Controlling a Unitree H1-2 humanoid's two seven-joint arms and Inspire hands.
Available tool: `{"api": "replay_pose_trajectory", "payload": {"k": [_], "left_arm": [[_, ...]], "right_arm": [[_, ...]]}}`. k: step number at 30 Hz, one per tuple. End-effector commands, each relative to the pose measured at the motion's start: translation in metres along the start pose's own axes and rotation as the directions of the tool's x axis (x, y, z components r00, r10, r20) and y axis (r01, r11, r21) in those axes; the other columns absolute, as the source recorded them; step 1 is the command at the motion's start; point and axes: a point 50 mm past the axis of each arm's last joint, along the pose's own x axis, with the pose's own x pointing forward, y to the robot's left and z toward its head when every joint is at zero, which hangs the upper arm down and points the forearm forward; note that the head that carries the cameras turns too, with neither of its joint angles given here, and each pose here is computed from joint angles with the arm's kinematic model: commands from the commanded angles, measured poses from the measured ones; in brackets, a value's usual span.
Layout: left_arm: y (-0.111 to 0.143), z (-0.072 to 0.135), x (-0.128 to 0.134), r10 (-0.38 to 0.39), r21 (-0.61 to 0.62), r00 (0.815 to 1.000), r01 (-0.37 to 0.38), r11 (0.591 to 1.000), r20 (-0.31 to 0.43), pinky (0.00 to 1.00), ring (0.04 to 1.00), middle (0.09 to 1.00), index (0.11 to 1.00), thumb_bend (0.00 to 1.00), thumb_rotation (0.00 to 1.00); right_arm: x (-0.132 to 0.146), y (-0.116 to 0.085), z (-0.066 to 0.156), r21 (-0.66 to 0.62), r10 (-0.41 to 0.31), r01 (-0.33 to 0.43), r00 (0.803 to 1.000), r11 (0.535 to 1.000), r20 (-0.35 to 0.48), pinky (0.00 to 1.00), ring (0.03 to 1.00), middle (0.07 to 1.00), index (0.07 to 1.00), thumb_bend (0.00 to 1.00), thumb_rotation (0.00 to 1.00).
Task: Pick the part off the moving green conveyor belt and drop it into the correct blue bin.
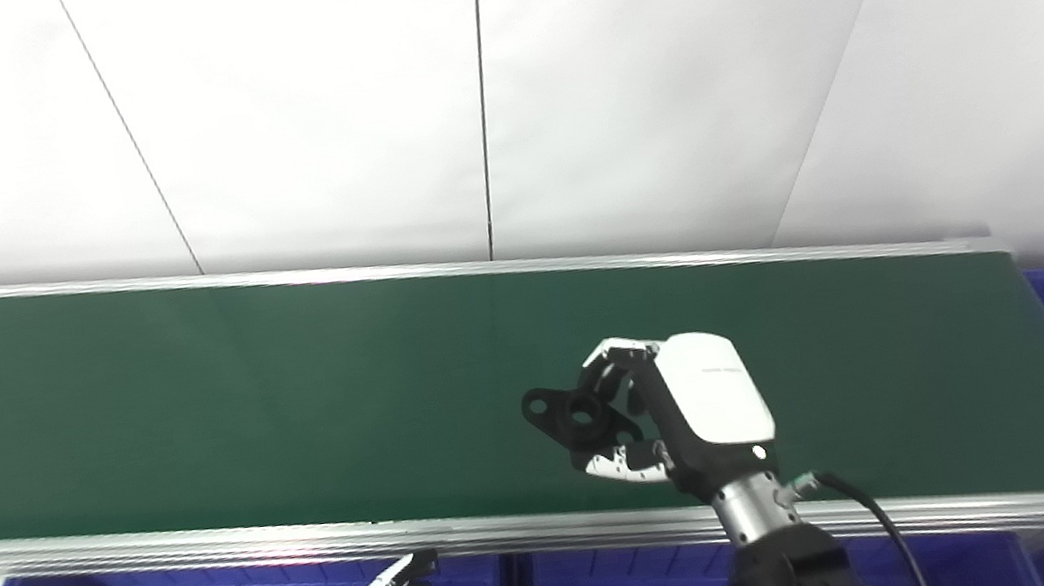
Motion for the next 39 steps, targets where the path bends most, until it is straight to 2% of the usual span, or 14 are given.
{"api": "replay_pose_trajectory", "payload": {"k": [1, 10, 12, 14, 16, 21, 22, 29, 32, 34, 35, 37, 38, 39], "left_arm": [[0.008, 0.009, 0.001, 0.017, -0.019, 0.998, -0.016, 1.000, 0.056, 0.75, 0.872, 0.926, 0.943, 0.88, 0.51], [0.023, 0.009, 0.003, 0.031, -0.034, 0.998, -0.029, 0.999, 0.059, 0.75, 0.862, 0.925, 0.937, 0.87, 0.50], [0.028, 0.010, 0.004, 0.028, -0.038, 0.998, -0.025, 0.999, 0.061, 0.74, 0.865, 0.923, 0.933, 0.87, 0.51], [0.031, 0.011, 0.004, 0.024, -0.038, 0.998, -0.021, 0.999, 0.065, 0.74, 0.868, 0.924, 0.933, 0.87, 0.51], [0.034, 0.012, 0.005, 0.022, -0.039, 0.997, -0.020, 0.999, 0.070, 0.74, 0.870, 0.924, 0.934, 0.87, 0.52], [0.039, 0.014, 0.005, 0.017, -0.054, 0.997, -0.012, 0.998, 0.078, 0.73, 0.867, 0.920, 0.935, 0.87, 0.51], [0.040, 0.015, 0.005, 0.016, -0.056, 0.997, -0.012, 0.998, 0.079, 0.74, 0.866, 0.917, 0.936, 0.88, 0.51], [0.045, 0.021, 0.003, 0.018, -0.065, 0.995, -0.012, 0.998, 0.097, 0.73, 0.858, 0.914, 0.937, 0.88, 0.49], [0.046, 0.023, 0.002, 0.019, -0.068, 0.995, -0.013, 0.998, 0.102, 0.73, 0.855, 0.913, 0.936, 0.87, 0.48], [0.046, 0.024, 0.002, 0.021, -0.069, 0.994, -0.014, 0.998, 0.104, 0.73, 0.853, 0.912, 0.936, 0.88, 0.48], [0.046, 0.024, 0.001, 0.021, -0.071, 0.994, -0.014, 0.997, 0.104, 0.73, 0.852, 0.910, 0.935, 0.88, 0.49], [0.046, 0.024, 0.000, 0.022, -0.071, 0.994, -0.015, 0.997, 0.104, 0.73, 0.850, 0.909, 0.934, 0.88, 0.49], [0.046, 0.025, 0.000, 0.022, -0.071, 0.994, -0.015, 0.997, 0.104, 0.73, 0.850, 0.909, 0.933, 0.88, 0.49], [0.046, 0.025, -0.001, 0.023, -0.071, 0.994, -0.015, 0.997, 0.105, 0.73, 0.850, 0.909, 0.933, 0.88, 0.49]], "right_arm": [[-0.010, -0.007, 0.007, 0.014, -0.033, 0.033, 0.998, 0.999, 0.053, 0.26, 0.343, 0.473, 0.555, 0.51, 0.00], [-0.067, 0.025, 0.005, 0.037, 0.093, -0.092, 0.995, 0.995, -0.019, 0.32, 0.378, 0.506, 0.537, 0.51, 0.00], [-0.077, 0.035, 0.003, 0.044, 0.141, -0.139, 0.989, 0.989, -0.043, 0.29, 0.437, 0.459, 0.521, 0.52, 0.00], [-0.083, 0.041, 0.002, 0.046, 0.170, -0.168, 0.984, 0.985, -0.058, 0.24, 0.443, 0.425, 0.522, 0.52, 0.00], [-0.085, 0.045, 0.001, 0.052, 0.193, -0.190, 0.978, 0.980, -0.073, 0.22, 0.444, 0.455, 0.502, 0.52, 0.00], [-0.089, 0.062, -0.006, 0.047, 0.291, -0.288, 0.950, 0.957, -0.111, 0.21, 0.395, 0.500, 0.489, 0.52, 0.00], [-0.088, 0.064, -0.007, 0.046, 0.307, -0.303, 0.945, 0.952, -0.117, 0.24, 0.403, 0.503, 0.489, 0.52, 0.00], [-0.079, 0.086, -0.022, -0.028, 0.405, -0.415, 0.898, 0.909, -0.170, 0.27, 0.409, 0.500, 0.489, 0.52, 0.00], [-0.077, 0.090, -0.023, -0.043, 0.433, -0.449, 0.880, 0.893, -0.196, 0.23, 0.402, 0.503, 0.490, 0.52, 0.00], [-0.076, 0.092, -0.023, -0.058, 0.455, -0.479, 0.860, 0.876, -0.229, 0.22, 0.402, 0.503, 0.491, 0.52, 0.00], [-0.076, 0.093, -0.023, -0.070, 0.461, -0.489, 0.854, 0.869, -0.242, 0.20, 0.331, 0.488, 0.492, 0.52, 0.00], [-0.076, 0.092, -0.022, -0.085, 0.466, -0.503, 0.842, 0.860, -0.271, 0.19, 0.276, 0.476, 0.493, 0.53, 0.00], [-0.077, 0.090, -0.020, -0.084, 0.460, -0.500, 0.841, 0.862, -0.285, 0.19, 0.275, 0.475, 0.494, 0.53, 0.00], [-0.078, 0.087, -0.018, -0.081, 0.451, -0.492, 0.842, 0.867, -0.297, 0.26, 0.362, 0.516, 0.547, 0.55, 0.04]]}}
